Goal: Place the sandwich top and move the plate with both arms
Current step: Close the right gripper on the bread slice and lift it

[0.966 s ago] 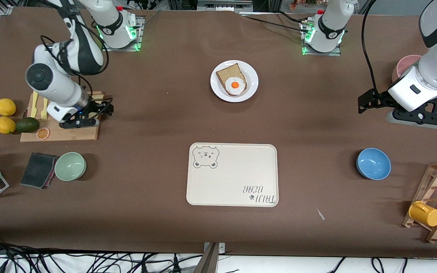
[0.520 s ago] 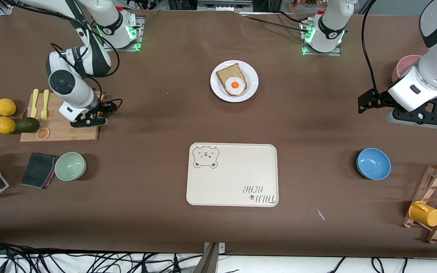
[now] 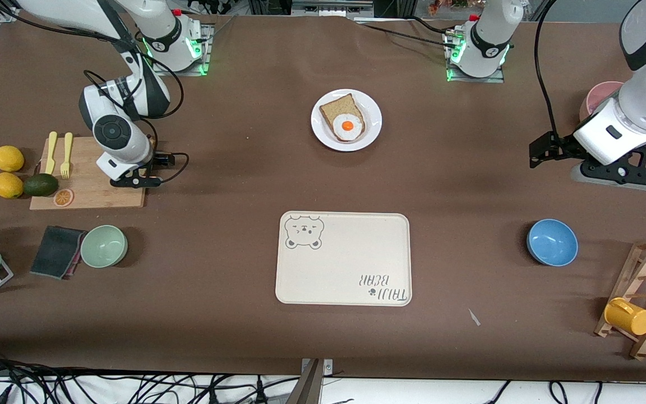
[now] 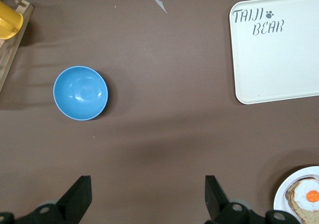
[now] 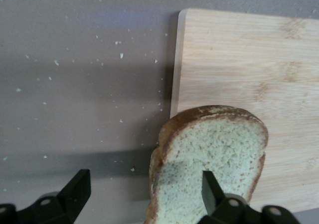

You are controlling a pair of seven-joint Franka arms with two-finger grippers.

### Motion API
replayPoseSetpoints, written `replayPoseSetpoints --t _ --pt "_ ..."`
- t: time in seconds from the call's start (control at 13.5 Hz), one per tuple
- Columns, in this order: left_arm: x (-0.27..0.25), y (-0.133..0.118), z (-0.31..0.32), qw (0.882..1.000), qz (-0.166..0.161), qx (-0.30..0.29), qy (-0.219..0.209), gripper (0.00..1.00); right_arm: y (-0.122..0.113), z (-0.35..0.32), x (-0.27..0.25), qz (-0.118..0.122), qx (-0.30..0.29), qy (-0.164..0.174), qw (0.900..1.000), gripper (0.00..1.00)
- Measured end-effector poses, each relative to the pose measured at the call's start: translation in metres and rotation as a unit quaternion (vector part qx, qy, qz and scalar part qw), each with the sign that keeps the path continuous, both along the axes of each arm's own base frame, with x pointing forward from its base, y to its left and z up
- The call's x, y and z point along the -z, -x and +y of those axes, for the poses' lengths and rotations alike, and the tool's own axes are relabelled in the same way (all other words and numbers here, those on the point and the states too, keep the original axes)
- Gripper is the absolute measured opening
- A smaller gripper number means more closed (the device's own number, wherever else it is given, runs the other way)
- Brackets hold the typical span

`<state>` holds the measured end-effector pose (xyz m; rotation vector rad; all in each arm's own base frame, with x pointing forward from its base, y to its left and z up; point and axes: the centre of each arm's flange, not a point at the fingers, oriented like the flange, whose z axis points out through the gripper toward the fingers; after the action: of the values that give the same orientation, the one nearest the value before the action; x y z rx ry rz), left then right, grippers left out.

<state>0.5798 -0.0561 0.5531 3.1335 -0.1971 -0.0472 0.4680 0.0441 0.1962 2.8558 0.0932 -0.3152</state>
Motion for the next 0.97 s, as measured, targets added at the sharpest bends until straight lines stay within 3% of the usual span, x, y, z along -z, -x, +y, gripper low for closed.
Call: replayPoseSetpoints --t 0.22,0.59,0.89,0.97 --pt "0.000 0.000 0.000 1.000 0.000 0.000 0.000 1.00 0.001 -0.017 0.003 0.008 0.011 0.011 1.000 0.90" --pt "0.000 0.000 0.001 1.000 0.000 -0.001 0.000 1.00 0.003 -0.024 0.011 0.020 0.014 0.016 1.000 0.38" --pt "0.000 0.000 0.000 1.000 0.000 0.000 0.000 1.00 0.001 -0.024 0.008 0.020 0.014 0.020 1.000 0.14" --pt "0.000 0.000 -0.001 1.000 0.000 0.001 0.000 1.00 0.000 -0.025 0.005 0.018 0.014 0.021 1.000 0.14"
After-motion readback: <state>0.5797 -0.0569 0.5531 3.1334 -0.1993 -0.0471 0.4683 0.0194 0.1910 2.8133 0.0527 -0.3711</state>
